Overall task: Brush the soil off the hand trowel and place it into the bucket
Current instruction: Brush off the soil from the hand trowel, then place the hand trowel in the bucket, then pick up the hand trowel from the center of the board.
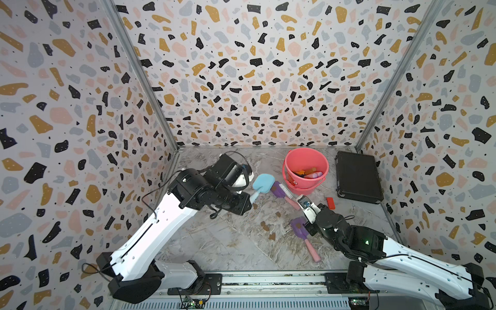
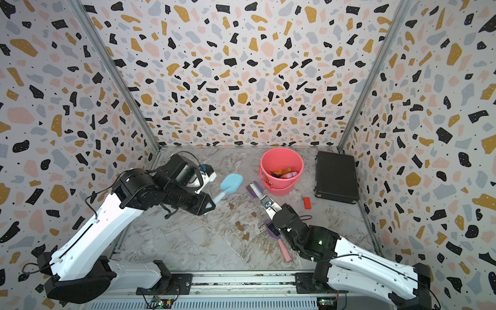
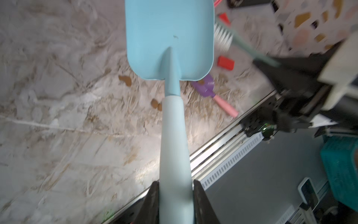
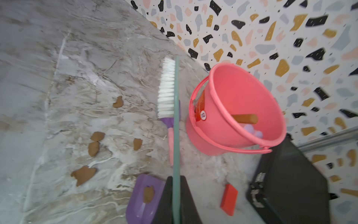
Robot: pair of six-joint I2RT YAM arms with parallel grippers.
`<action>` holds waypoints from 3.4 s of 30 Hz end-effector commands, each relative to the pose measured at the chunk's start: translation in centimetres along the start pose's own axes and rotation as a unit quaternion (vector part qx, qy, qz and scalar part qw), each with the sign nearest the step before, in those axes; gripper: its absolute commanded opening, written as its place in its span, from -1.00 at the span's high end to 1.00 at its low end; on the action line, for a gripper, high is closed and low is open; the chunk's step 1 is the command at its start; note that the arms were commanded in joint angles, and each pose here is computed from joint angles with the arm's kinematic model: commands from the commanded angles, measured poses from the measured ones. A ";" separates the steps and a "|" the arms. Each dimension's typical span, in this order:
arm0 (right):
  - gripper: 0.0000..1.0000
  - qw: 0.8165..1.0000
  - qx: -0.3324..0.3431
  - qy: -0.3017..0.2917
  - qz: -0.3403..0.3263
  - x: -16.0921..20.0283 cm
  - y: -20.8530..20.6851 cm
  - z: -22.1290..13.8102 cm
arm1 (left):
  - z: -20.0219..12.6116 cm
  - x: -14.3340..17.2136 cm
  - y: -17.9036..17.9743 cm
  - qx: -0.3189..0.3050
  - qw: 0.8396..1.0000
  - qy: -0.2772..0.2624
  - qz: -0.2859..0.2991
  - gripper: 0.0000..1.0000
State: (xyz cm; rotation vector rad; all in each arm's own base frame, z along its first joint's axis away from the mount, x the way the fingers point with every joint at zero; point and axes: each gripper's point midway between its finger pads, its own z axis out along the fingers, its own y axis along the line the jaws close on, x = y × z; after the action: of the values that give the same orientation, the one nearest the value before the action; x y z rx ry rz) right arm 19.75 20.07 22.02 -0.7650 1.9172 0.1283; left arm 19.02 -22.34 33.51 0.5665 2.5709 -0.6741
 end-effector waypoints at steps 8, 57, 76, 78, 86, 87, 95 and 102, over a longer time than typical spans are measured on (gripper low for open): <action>1.00 0.958 -0.055 0.023 0.281 6.0 1.3 -0.7 | 1.3 -17.5 -5.2 0.267 0.918 -0.169 -0.240 1.00; 1.00 0.936 -0.059 0.060 0.341 10.1 0.3 -3.1 | 28.3 -20.5 -10.6 0.238 0.694 0.004 -0.679 1.00; 1.00 0.938 -0.061 0.055 0.337 8.6 -0.4 -4.4 | 32.3 -20.5 -9.9 0.221 0.643 0.012 -0.733 0.39; 1.00 0.938 -0.062 0.057 0.336 8.6 -0.4 -4.5 | 32.1 -20.6 -9.9 0.223 0.643 0.009 -0.733 0.21; 1.00 0.937 -0.066 0.058 0.339 8.6 -0.3 -4.5 | 31.5 -21.1 -10.0 0.227 0.650 0.000 -0.725 0.01; 1.00 0.937 -0.065 0.058 0.338 8.6 -0.3 -4.5 | 31.3 -21.2 -10.1 0.231 0.652 -0.002 -0.722 -0.04; 1.00 0.943 -0.047 0.050 0.327 8.8 -1.1 -4.6 | 23.6 -25.0 -12.3 0.263 0.745 -0.079 -0.608 -0.31; 1.00 0.960 0.025 0.010 0.278 8.3 -4.3 -5.2 | 14.0 -23.5 -12.4 0.198 0.851 -0.166 -0.457 -0.22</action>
State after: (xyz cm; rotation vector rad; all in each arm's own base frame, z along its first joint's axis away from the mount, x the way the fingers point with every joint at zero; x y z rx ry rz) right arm 14.92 12.39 16.05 -0.1852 2.1890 0.5082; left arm 39.18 -49.44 34.73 -0.9517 2.2615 -1.6371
